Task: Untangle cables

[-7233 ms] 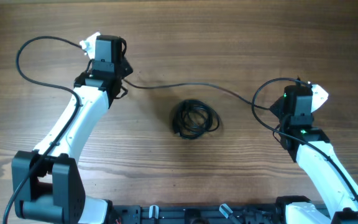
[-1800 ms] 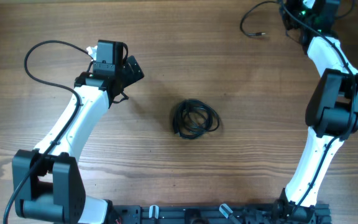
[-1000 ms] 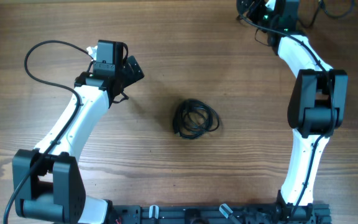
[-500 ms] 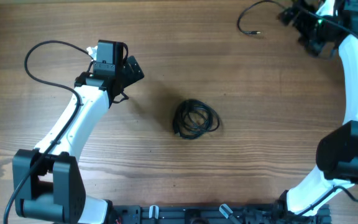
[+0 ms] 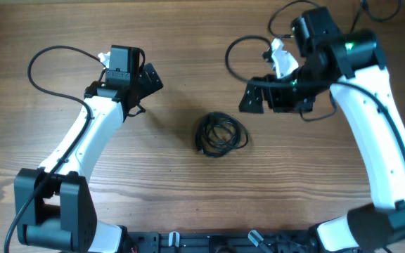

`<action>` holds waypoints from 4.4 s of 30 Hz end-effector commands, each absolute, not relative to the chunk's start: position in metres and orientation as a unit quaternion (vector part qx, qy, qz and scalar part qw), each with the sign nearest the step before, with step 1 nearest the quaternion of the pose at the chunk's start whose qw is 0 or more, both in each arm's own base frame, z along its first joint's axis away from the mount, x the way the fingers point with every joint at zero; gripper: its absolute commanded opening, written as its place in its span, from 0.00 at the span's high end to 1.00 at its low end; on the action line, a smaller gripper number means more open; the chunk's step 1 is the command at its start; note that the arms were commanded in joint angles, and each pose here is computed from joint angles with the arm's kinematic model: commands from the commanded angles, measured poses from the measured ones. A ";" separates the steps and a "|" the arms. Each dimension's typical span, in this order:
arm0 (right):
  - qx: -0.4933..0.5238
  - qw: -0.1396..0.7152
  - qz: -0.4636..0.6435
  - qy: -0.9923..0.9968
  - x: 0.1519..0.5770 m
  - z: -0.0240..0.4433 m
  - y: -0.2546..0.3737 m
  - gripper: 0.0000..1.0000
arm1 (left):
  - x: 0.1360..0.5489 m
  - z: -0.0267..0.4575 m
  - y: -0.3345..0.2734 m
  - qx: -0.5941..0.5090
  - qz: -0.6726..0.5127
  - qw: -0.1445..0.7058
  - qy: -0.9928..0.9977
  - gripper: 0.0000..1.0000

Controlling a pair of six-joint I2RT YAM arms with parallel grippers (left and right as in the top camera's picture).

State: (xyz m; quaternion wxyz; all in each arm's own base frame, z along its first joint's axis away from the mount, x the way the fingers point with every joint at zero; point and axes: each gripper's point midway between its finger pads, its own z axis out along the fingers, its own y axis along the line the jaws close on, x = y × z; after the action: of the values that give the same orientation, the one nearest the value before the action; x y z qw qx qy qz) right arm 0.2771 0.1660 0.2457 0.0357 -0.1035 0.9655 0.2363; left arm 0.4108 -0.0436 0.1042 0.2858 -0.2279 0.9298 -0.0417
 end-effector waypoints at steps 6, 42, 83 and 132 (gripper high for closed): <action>-0.135 0.040 0.188 0.972 0.272 0.194 0.205 0.00 | 0.413 0.106 -0.043 -0.230 -0.045 0.288 0.928 0.00; -0.179 0.021 0.200 0.963 0.284 0.033 0.221 0.60 | 0.288 0.075 -0.087 -0.183 -0.121 0.002 0.976 0.00; -0.222 0.068 0.253 0.939 0.274 0.070 0.248 0.96 | 0.292 0.076 -0.088 -0.183 -0.124 0.009 0.975 0.00; 0.043 0.589 0.356 0.724 0.363 0.449 0.205 0.96 | 0.292 0.075 -0.088 -0.182 -0.124 0.010 0.975 0.00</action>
State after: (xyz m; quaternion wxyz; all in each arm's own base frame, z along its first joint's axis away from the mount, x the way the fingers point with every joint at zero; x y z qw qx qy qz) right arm 0.3469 0.2355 0.4724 0.5719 -0.0151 0.6886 0.4456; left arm 0.2909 -0.0899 0.0706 0.0011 -0.1768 0.9764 -0.1239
